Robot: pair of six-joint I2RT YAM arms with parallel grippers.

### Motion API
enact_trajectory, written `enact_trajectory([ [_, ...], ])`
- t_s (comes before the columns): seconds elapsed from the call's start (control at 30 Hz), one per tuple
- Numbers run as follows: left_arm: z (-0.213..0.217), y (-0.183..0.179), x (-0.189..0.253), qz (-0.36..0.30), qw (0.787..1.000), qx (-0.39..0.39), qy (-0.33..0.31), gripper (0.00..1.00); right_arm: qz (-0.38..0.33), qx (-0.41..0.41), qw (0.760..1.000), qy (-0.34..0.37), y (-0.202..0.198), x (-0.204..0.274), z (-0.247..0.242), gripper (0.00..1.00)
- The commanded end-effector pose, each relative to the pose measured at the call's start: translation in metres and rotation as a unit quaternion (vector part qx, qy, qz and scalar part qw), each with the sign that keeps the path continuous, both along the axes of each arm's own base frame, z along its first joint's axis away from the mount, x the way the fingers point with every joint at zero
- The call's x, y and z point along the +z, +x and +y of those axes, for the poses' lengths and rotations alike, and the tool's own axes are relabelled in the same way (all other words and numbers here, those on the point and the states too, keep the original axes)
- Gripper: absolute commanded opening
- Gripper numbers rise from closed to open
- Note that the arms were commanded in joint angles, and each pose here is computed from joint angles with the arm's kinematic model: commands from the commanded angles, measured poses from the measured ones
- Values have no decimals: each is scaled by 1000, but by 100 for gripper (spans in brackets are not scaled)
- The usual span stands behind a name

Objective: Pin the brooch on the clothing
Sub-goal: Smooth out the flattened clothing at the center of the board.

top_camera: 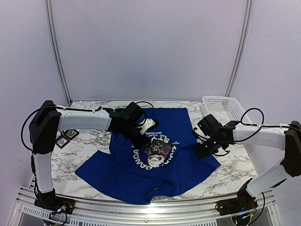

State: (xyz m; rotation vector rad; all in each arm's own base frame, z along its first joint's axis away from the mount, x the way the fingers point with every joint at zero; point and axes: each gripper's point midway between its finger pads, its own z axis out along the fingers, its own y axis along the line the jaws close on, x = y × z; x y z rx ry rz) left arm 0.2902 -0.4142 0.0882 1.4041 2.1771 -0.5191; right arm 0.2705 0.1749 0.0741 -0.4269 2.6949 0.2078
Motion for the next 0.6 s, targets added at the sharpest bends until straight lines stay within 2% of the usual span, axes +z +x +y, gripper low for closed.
enact_trajectory([
  [0.0, 49, 88, -23, -61, 975, 206, 53, 53, 19, -81, 996, -25, -24, -17, -35, 0],
  [0.1, 74, 114, -43, -63, 960, 263, 76, 53, 43, -105, 993, -35, -41, -36, -47, 0],
  [0.3, 132, 142, -87, -71, 926, 341, 146, 53, 81, -148, 985, -35, -55, -47, -53, 0],
  [0.4, 161, 154, -94, -73, 910, 376, 163, 54, 116, -152, 981, -32, -68, -60, -53, 0],
  [0.57, 183, 172, -99, -70, 899, 399, 166, 54, 138, -162, 976, -39, -78, -71, -56, 0],
])
